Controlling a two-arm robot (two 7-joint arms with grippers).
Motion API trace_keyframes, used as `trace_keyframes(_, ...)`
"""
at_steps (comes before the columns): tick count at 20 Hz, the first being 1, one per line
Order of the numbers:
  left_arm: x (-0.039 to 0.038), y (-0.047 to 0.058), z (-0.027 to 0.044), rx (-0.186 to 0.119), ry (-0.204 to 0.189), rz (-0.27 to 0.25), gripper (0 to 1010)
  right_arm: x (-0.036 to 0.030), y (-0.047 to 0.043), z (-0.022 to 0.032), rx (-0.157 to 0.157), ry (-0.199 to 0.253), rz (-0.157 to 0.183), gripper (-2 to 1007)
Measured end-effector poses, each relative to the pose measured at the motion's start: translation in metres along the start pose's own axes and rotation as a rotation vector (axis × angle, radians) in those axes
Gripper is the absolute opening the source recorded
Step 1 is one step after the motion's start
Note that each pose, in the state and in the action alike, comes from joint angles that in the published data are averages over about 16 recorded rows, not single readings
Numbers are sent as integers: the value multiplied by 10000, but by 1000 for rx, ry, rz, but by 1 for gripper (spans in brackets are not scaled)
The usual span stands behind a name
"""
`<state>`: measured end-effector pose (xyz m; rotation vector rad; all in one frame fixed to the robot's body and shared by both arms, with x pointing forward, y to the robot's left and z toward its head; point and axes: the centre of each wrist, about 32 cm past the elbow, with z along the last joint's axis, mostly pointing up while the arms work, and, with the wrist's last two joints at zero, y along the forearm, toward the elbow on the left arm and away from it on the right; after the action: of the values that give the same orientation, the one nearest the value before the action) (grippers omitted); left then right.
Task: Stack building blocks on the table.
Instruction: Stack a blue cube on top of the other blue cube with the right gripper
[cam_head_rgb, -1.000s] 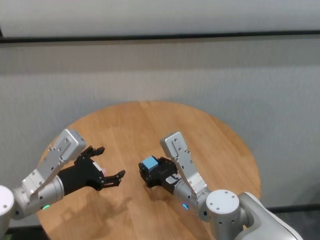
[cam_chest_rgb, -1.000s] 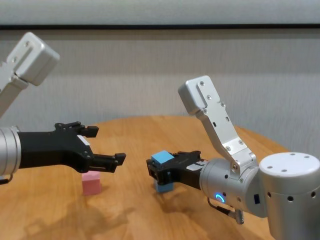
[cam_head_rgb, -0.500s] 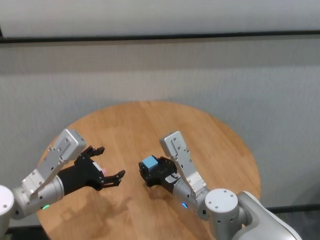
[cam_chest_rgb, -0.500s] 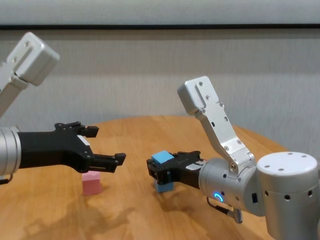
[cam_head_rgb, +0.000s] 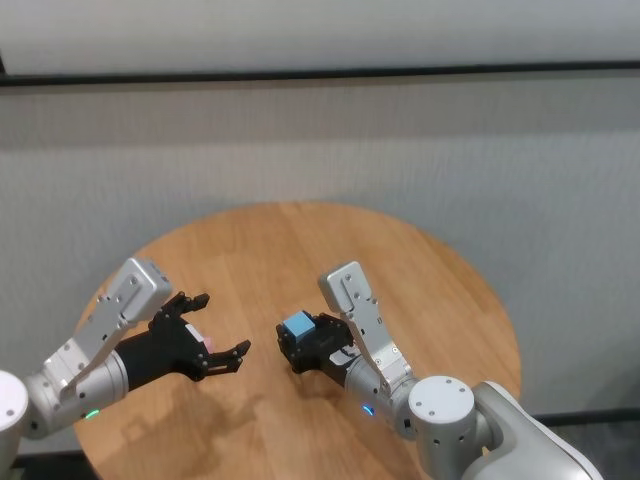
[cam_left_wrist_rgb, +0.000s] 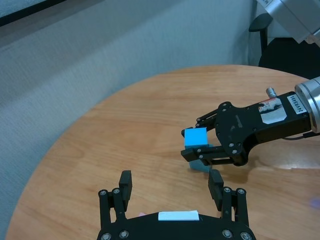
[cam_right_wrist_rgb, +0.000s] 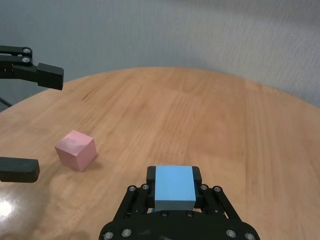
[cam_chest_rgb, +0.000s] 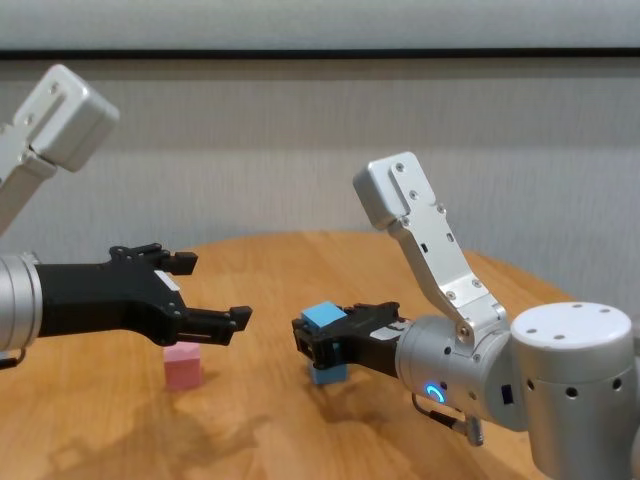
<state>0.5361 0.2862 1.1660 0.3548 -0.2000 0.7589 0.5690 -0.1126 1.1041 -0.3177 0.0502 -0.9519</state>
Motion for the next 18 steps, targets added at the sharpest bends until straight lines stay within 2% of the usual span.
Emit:
trace_keyframes(8, 0, 0, 0, 0, 0, 0, 1003, 1, 4, 10, 4, 1, 0, 478)
trace_keyframes(18, 0, 0, 0, 0, 0, 0, 1003, 48, -62, 76, 33, 16, -15, 767)
